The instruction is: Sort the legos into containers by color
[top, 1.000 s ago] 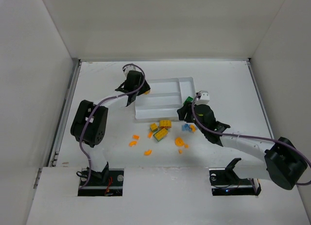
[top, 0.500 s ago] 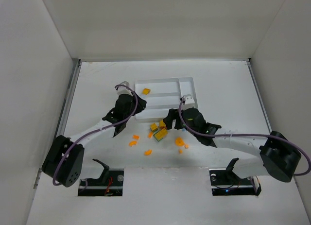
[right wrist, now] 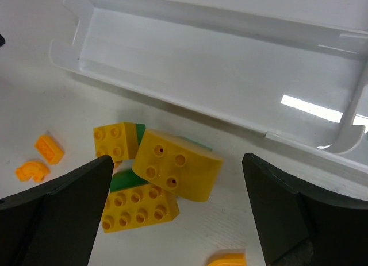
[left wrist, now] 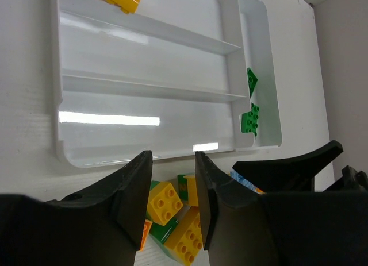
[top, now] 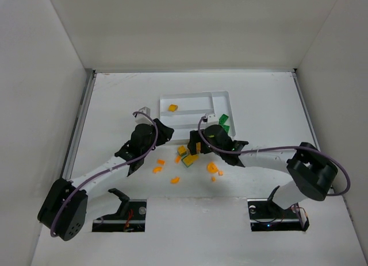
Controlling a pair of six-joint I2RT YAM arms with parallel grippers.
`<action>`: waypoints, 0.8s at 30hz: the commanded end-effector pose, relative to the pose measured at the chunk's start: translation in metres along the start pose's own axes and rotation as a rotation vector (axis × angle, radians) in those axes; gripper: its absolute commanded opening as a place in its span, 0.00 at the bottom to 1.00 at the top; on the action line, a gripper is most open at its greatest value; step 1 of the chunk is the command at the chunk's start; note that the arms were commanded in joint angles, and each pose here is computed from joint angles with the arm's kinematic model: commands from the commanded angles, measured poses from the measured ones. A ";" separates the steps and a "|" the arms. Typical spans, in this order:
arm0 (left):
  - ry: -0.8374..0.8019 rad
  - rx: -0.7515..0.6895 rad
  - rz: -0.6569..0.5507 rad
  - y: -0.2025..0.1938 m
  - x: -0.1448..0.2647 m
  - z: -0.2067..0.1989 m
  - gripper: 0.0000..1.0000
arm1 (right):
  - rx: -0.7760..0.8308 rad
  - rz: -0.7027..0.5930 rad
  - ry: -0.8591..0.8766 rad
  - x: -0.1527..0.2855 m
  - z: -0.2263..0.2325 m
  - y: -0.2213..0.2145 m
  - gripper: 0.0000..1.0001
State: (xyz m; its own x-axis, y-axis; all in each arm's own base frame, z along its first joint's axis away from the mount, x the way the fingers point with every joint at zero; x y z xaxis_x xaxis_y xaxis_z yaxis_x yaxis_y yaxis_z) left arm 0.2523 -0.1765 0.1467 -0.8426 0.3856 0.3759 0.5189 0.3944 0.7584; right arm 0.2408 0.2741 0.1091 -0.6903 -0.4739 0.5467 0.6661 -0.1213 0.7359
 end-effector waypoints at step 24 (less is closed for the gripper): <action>-0.061 0.027 -0.034 0.008 0.002 -0.012 0.37 | -0.061 -0.001 0.040 -0.019 0.011 -0.002 0.65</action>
State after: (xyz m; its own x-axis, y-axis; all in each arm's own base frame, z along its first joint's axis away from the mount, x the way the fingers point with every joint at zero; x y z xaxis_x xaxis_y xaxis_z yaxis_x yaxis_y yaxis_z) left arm 0.2511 -0.1777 0.1484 -0.8403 0.3977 0.3684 0.5218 0.4088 0.7488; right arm 0.2392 0.2824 0.0855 -0.6499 -0.4746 0.5937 0.7157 -0.1193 0.6881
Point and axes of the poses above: each gripper's point midway between its finger pads, its own x axis back along the fingers, its own z axis along the line the jaws close on, y = z × x, the point moved 5 cm from there along x, back along the fingers, and after that the axes turned 8 degrees about -x, right-handed, at the moved point
